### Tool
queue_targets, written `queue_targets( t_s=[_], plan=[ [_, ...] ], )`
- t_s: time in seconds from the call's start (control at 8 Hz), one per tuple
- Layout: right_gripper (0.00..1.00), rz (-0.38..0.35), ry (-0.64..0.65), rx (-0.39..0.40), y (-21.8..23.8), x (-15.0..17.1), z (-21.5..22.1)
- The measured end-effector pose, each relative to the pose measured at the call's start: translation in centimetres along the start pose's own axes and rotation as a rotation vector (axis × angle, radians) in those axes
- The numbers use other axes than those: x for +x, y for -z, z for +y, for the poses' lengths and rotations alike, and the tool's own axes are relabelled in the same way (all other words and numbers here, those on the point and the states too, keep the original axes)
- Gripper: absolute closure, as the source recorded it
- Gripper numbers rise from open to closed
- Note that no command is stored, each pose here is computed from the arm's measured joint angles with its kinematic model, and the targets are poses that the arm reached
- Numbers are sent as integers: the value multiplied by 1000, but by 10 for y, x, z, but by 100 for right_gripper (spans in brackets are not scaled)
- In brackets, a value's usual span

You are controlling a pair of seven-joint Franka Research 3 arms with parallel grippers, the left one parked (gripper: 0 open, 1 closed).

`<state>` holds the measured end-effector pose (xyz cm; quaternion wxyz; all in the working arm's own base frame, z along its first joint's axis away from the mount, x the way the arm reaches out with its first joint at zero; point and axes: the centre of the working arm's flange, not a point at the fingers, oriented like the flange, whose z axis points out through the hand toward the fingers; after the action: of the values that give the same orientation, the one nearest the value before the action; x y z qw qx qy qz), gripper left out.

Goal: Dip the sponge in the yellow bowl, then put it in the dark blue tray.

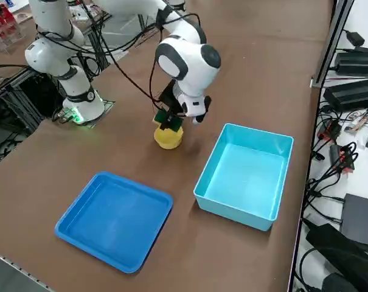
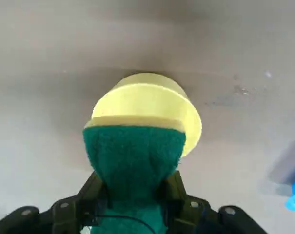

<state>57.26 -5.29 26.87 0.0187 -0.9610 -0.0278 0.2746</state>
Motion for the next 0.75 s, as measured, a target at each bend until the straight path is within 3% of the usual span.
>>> queue_targets(
  t_s=[0.38,0.75],
  plan=[
    [41,62,-27,6,35,-23,15],
    [41,106,-99,-19,54,-53,68]
  ],
)
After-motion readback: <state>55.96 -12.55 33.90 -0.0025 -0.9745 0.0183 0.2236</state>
